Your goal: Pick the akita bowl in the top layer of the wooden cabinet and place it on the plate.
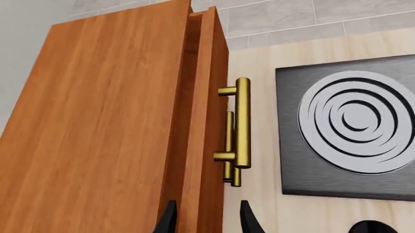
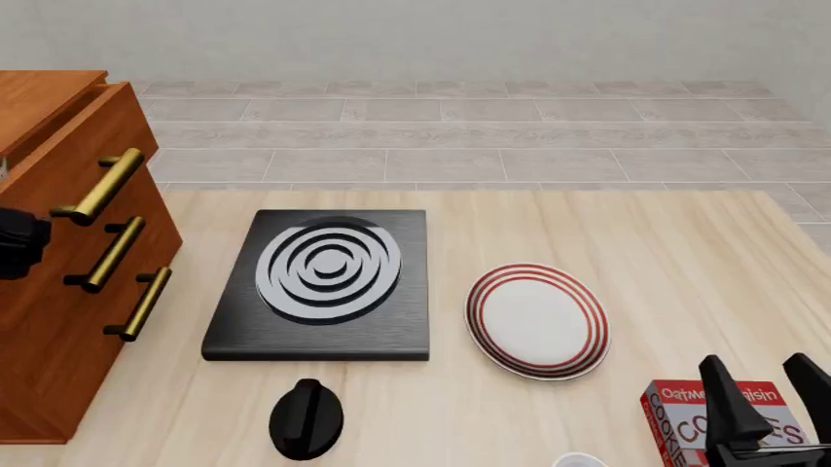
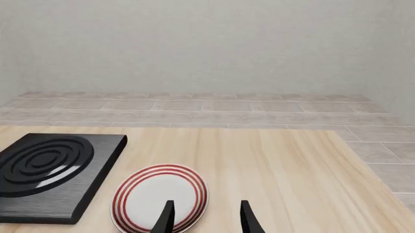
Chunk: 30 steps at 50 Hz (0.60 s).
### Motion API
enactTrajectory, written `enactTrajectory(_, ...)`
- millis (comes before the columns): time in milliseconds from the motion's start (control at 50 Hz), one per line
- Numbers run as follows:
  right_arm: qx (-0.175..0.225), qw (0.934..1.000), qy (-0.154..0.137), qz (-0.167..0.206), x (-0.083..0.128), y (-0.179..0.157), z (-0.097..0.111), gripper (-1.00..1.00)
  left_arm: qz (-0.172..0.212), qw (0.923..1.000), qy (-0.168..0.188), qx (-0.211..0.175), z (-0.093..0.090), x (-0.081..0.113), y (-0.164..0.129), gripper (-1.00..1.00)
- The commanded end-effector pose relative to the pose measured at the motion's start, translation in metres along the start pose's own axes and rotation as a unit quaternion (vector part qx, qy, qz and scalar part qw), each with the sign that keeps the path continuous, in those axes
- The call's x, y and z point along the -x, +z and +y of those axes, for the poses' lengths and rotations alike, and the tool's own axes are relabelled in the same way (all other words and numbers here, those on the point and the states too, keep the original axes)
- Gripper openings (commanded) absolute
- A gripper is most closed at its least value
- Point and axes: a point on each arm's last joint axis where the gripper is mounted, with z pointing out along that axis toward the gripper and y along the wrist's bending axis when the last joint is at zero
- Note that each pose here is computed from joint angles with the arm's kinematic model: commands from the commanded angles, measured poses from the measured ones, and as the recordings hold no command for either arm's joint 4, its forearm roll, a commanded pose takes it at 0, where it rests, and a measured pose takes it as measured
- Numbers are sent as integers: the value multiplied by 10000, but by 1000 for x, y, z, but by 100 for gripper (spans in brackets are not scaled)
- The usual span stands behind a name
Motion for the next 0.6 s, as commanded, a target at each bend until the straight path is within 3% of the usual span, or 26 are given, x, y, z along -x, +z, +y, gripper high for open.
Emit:
enactTrajectory(20, -2, 10000, 2, -3, 0, 1, 0, 100, 245, 9997, -41, 26, 0, -13, 8, 100)
enactTrajectory(600, -4, 10000, -8, -9, 0, 0, 0, 100, 283, 9982, -88, -514, -20, 2, 11, 100)
